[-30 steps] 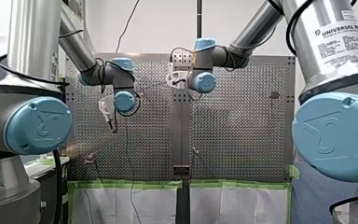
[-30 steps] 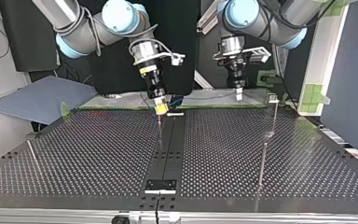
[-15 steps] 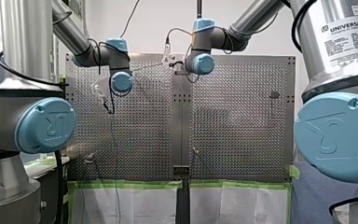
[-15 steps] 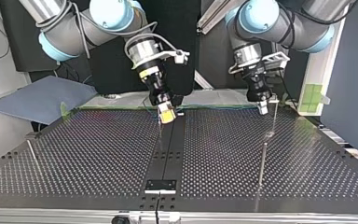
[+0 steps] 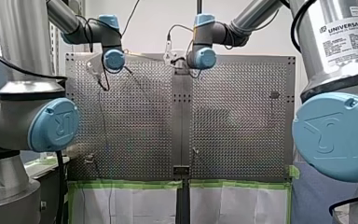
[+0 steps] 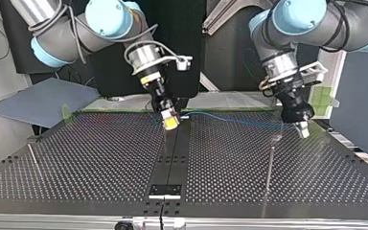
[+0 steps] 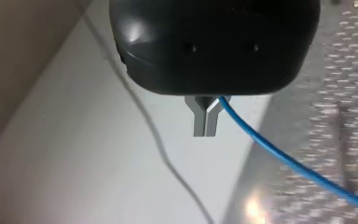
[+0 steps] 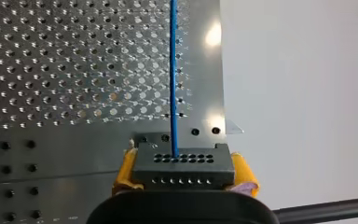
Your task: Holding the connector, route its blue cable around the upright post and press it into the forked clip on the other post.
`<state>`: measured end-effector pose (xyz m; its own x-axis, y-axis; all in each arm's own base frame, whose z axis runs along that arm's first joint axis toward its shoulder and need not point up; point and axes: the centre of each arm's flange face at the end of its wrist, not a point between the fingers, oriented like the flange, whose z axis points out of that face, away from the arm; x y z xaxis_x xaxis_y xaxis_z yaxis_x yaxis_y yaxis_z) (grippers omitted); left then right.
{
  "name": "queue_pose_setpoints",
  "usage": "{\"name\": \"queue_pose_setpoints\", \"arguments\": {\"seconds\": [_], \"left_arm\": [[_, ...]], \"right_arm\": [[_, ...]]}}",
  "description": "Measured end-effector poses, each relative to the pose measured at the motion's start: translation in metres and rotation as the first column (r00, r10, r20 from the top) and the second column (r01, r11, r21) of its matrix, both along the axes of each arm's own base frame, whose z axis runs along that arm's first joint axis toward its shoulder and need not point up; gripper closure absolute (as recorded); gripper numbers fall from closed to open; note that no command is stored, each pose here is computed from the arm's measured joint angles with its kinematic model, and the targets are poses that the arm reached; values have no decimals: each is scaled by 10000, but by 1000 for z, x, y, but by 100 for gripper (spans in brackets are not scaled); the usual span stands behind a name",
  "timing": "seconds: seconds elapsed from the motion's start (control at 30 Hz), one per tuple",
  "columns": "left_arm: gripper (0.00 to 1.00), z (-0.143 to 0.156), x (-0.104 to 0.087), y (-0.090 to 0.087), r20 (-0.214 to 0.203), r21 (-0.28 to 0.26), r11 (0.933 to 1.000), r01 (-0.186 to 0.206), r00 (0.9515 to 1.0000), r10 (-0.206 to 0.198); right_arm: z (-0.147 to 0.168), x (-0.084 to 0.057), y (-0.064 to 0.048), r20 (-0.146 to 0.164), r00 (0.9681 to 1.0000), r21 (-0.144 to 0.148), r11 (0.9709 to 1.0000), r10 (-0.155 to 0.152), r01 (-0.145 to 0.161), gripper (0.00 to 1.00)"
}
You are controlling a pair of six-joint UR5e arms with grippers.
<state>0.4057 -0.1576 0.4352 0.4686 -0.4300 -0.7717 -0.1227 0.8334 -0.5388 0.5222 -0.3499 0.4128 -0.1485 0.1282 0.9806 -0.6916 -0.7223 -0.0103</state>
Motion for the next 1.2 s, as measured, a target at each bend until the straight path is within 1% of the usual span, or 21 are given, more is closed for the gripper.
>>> {"name": "queue_pose_setpoints", "arguments": {"seconds": [0.07,0.13,0.3,0.37,0.5,0.53,0.67,0.73,0.83,0.93,1.07,1.2], "left_arm": [[100,13,1,6,173,-24,10000,14,9999,-13],[100,21,6,12,207,17,10000,12,9998,-12],[100,32,18,24,113,178,9998,-17,9999,15],[100,34,25,29,20,229,9997,-20,10000,19],[100,36,41,41,-187,327,9995,-20,9998,27],[100,37,48,45,-228,366,9993,-23,9997,31],[100,39,71,60,-260,458,9989,-17,9997,29],[100,39,81,65,-255,486,9988,56,9997,-44],[100,40,94,67,-247,538,9983,230,9995,-217],[100,41,105,67,-243,595,9974,419,9989,-405],[100,41,118,67,-215,629,9959,646,9978,-633],[100,41,130,66,-210,704,9936,883,9960,-870]], "right_arm": [[5,1,-2,86,10000,-44,10000,-4,4,100],[12,2,-5,196,9998,-104,9999,-9,11,100],[25,3,-10,391,9992,-237,9997,-28,37,100],[27,4,-11,422,9991,-258,9997,-36,47,100],[23,8,-17,375,9993,-196,9998,-50,58,100],[20,10,-19,350,9994,-169,9998,-51,57,100],[12,18,-28,276,9996,-90,9999,-50,53,100],[8,23,-33,209,9998,-25,10000,-54,54,100],[3,29,-39,132,9999,44,10000,-49,48,100],[3,34,-44,169,9998,12,10000,-50,49,100],[5,36,-48,246,9997,-50,10000,-53,55,100],[5,35,-53,261,9996,-57,9999,-109,110,100]]}}
